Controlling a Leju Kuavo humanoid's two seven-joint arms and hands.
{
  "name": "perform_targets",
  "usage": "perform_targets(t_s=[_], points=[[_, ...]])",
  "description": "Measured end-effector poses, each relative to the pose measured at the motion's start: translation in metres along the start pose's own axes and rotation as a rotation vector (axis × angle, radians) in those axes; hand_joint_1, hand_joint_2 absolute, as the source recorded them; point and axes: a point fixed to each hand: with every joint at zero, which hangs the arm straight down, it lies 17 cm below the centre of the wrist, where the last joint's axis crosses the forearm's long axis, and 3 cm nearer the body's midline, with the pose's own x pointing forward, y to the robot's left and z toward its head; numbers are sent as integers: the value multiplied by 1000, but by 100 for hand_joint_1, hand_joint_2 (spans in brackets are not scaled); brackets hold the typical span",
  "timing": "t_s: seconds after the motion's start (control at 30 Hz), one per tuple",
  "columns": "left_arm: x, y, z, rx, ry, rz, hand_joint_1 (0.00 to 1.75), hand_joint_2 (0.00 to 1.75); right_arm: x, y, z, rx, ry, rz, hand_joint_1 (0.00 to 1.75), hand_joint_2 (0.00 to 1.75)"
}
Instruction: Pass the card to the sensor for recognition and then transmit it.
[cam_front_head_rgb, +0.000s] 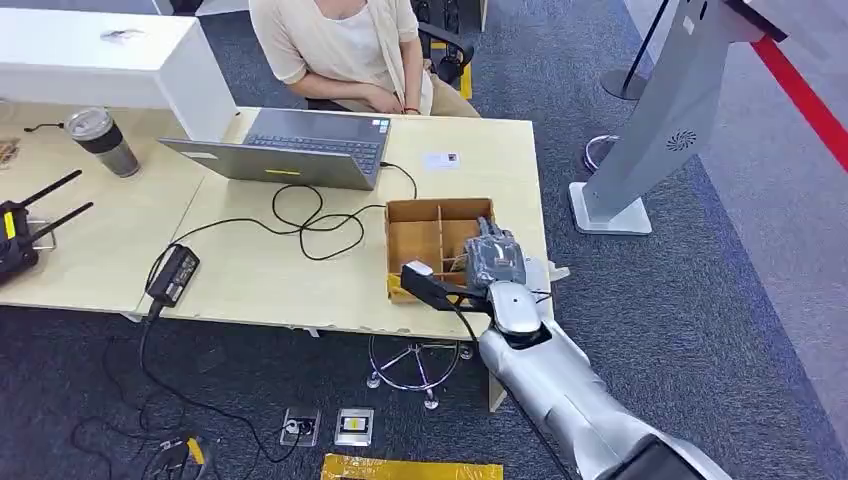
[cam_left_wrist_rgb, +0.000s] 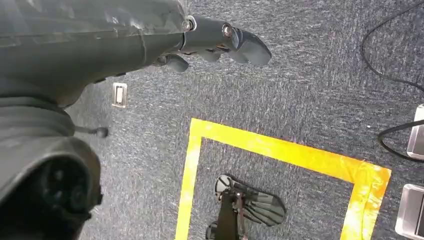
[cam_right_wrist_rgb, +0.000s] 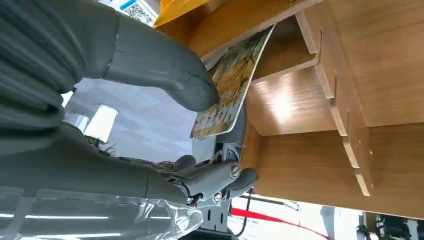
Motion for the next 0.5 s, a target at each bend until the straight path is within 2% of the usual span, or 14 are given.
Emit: perform_targets(t_s=[0.5], points=[[4, 1, 0, 2, -5, -4, 0, 0, -10, -3, 1, -46, 13, -5, 175, 175]])
